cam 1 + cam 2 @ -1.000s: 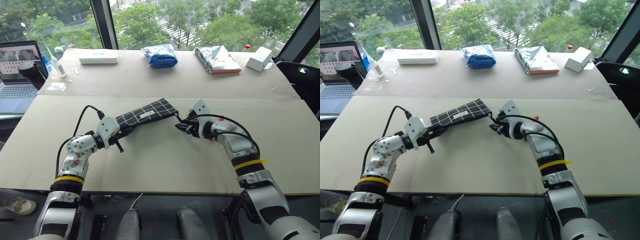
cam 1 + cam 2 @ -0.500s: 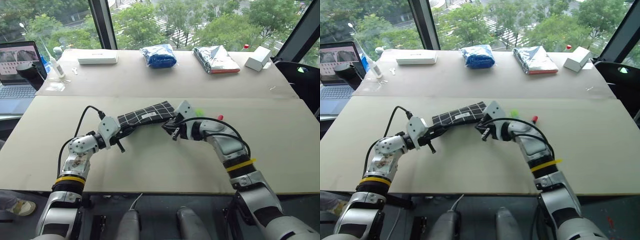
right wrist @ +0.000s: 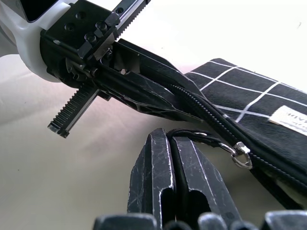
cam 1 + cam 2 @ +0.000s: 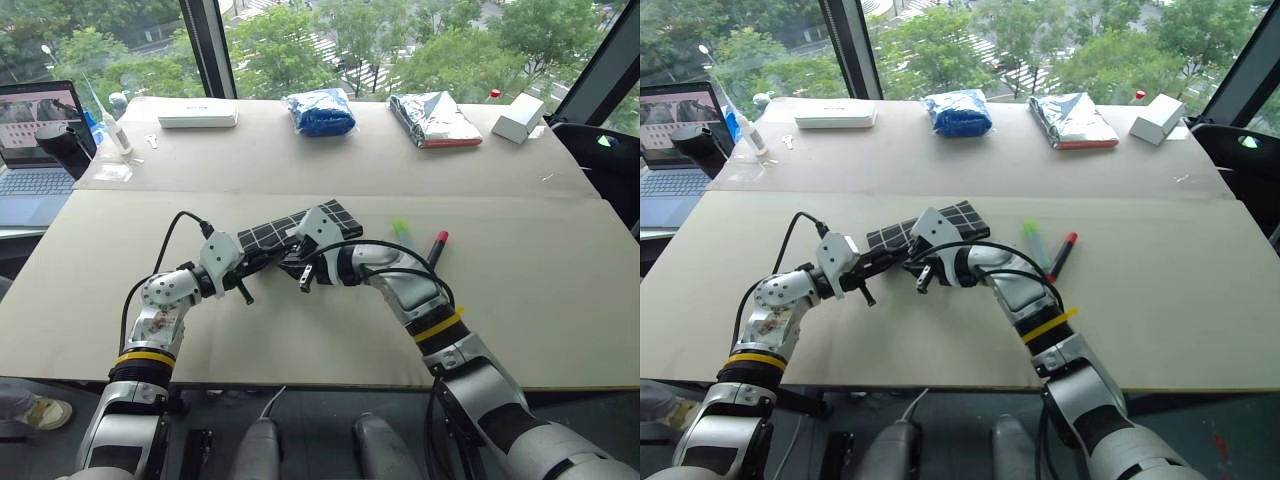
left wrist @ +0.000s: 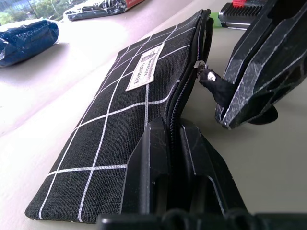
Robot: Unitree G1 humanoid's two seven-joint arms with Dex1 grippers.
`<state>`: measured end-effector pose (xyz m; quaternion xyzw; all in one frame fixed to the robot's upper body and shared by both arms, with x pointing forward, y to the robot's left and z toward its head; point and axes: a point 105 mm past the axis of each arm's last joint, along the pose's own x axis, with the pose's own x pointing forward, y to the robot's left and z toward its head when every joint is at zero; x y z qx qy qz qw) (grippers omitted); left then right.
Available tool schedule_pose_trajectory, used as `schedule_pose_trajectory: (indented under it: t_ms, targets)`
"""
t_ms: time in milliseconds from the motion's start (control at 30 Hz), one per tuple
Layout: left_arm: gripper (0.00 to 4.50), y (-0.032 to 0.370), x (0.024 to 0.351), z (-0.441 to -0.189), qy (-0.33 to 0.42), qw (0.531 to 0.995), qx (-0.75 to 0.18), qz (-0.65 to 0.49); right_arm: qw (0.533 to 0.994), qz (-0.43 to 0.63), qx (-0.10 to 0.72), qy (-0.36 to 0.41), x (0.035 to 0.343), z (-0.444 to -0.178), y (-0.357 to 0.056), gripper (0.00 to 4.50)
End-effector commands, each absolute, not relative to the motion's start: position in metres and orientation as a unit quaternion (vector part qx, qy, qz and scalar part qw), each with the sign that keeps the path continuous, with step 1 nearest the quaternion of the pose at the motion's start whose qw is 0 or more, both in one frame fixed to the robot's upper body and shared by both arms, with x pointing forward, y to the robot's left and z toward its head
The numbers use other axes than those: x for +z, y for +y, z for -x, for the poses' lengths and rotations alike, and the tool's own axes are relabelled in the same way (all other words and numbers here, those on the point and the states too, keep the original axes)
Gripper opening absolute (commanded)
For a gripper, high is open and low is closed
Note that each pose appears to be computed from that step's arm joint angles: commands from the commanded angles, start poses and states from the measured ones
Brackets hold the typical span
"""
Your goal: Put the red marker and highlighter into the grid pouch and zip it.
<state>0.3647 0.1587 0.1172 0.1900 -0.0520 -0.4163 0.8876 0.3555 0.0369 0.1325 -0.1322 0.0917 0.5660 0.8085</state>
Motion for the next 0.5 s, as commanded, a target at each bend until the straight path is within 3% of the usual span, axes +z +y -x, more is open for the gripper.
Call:
schedule_pose_trajectory:
  t_ms: [33, 200, 333, 500]
  targets:
    - [0.00, 0.156, 0.134, -0.367, -0.081, 0.886, -0.415, -0.191, 0.820, 0.101, 0.558, 0.077, 0.147, -0.360, 0.039, 0.86]
    - [0.00, 0.155, 0.133, -0.367, -0.080, 0.886, -0.416, -0.189, 0.828, 0.079, 0.549, 0.081, 0.151, -0.362, 0.026, 2.63]
    - [0.00, 0.154, 0.132, -0.367, -0.079, 0.886, -0.417, -0.187, 0.802, 0.021, 0.586, 0.109, 0.158, -0.342, 0.015, 3.93]
    - [0.00, 0.154, 0.140, -0.371, -0.090, 0.895, -0.405, -0.166, 0.748, 0.036, 0.655, 0.106, 0.159, -0.294, -0.017, 3.93]
